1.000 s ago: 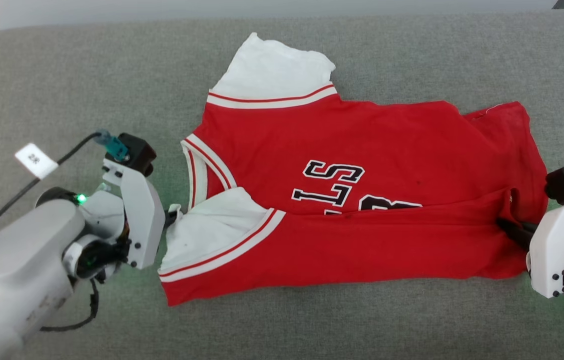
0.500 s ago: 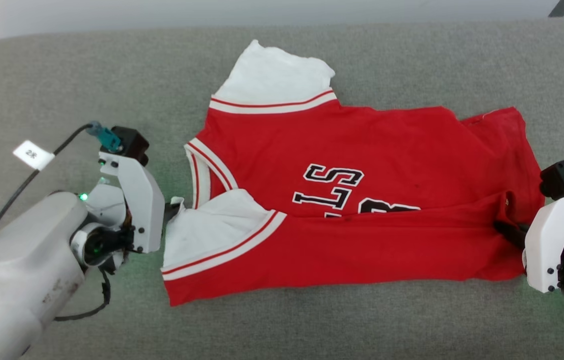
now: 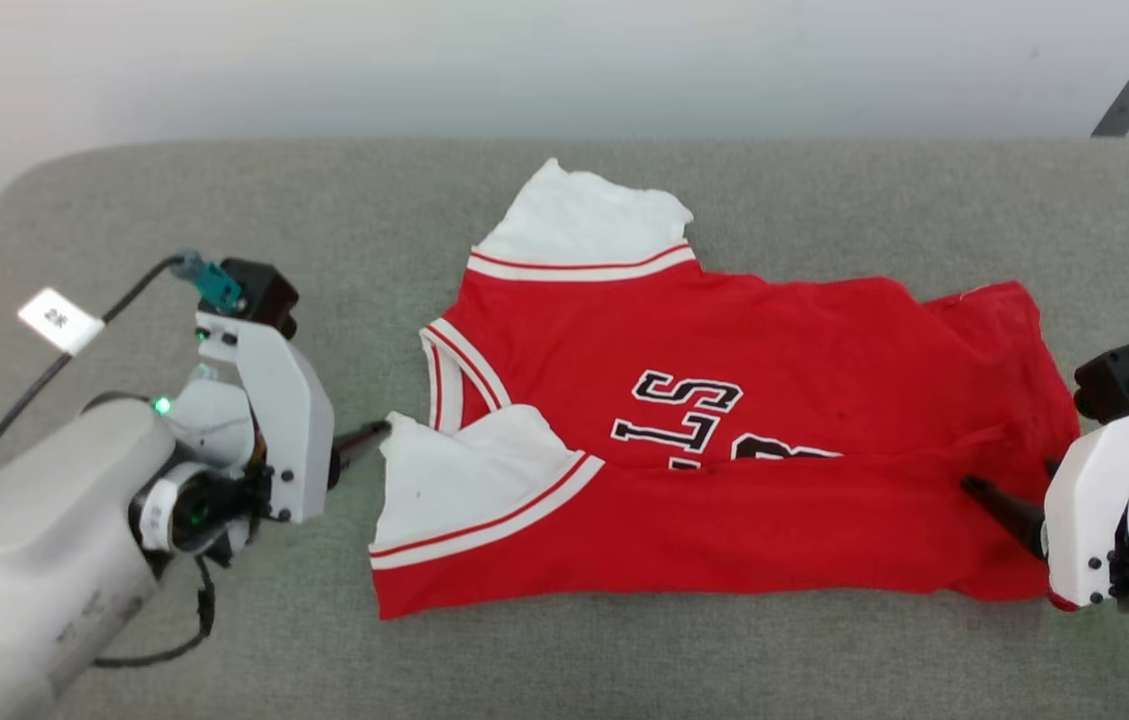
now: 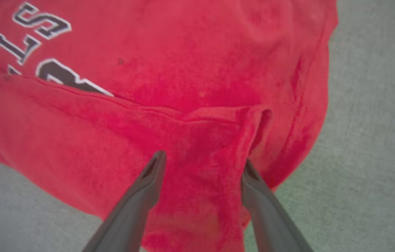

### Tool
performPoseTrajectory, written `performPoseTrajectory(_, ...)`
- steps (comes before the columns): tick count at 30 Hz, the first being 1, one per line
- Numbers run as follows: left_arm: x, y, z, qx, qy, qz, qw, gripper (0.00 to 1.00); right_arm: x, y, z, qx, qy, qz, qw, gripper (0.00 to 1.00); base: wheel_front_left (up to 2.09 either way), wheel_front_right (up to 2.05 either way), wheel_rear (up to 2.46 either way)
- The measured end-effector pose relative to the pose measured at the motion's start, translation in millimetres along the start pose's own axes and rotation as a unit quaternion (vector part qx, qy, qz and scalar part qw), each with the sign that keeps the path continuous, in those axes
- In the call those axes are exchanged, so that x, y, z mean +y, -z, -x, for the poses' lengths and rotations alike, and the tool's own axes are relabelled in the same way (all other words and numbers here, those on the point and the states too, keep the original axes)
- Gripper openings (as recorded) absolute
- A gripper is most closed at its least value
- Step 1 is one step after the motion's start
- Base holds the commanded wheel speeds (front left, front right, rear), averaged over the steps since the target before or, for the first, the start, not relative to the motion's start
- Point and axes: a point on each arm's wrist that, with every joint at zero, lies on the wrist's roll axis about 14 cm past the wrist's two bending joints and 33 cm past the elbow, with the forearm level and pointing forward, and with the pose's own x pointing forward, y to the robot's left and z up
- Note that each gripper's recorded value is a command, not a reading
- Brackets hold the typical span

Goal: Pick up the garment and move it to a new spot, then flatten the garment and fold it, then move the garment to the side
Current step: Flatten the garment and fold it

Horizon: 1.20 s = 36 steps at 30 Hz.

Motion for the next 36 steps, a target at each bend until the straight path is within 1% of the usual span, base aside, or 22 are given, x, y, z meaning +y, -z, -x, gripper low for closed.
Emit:
performPoseTrajectory(4,-9.7,5.4,15.9,0.002,0.002,0.002,1.0,1.0,3.4,-26.4,14.0,-0.059,0.004,0.011,0.998,1.0,0.0,0.0,0.0)
performPoseTrajectory(7,-15.2,14.4,23.9,0.015,0.002,0.011,1.0,1.0,4.8,-49.0,27.9,-0.118,0.011,0.022,0.993,1.0,0.0,0.0,0.0)
performPoseTrajectory(11,-19.2,33.6,26.3,0.052,-0.001,0.023,0.998,1.0,2.5,-67.9,48.3,-0.186,0.024,0.027,0.982,1.0,0.0,0.0,0.0)
performPoseTrajectory(15,-25.8,48.9,26.3,0.088,0.0,0.034,0.996,1.0,-6.5,-81.9,73.3,-0.25,0.046,0.023,0.967,1.0,0.0,0.0,0.0)
performPoseTrajectory(17,-25.9,57.0,26.1,0.105,-0.005,0.035,0.994,1.0,-10.8,-84.7,85.3,-0.277,0.057,0.012,0.959,1.0,0.0,0.0,0.0)
performPoseTrajectory(22,-32.5,68.0,23.3,0.129,-0.002,0.037,0.991,1.0,-23.1,-75.1,111.4,-0.308,0.092,-0.01,0.947,1.0,0.0,0.0,0.0)
performPoseTrajectory(25,-32.6,69.4,17.9,0.125,-0.002,0.037,0.991,1.0,-30.6,-65.4,125.2,-0.323,0.111,-0.038,0.939,1.0,0.0,0.0,0.0)
performPoseTrajectory(33,-17.5,93.2,-2.6,0.148,-0.018,0.063,0.987,1.0,-39.6,-23.8,139.0,-0.313,0.151,-0.104,0.932,1.0,0.0,0.0,0.0)
performPoseTrajectory(36,-17.8,92.5,-10.9,0.142,-0.01,0.072,0.987,1.0,-36.5,-12.8,139.0,-0.301,0.153,-0.123,0.933,1.0,0.0,0.0,0.0)
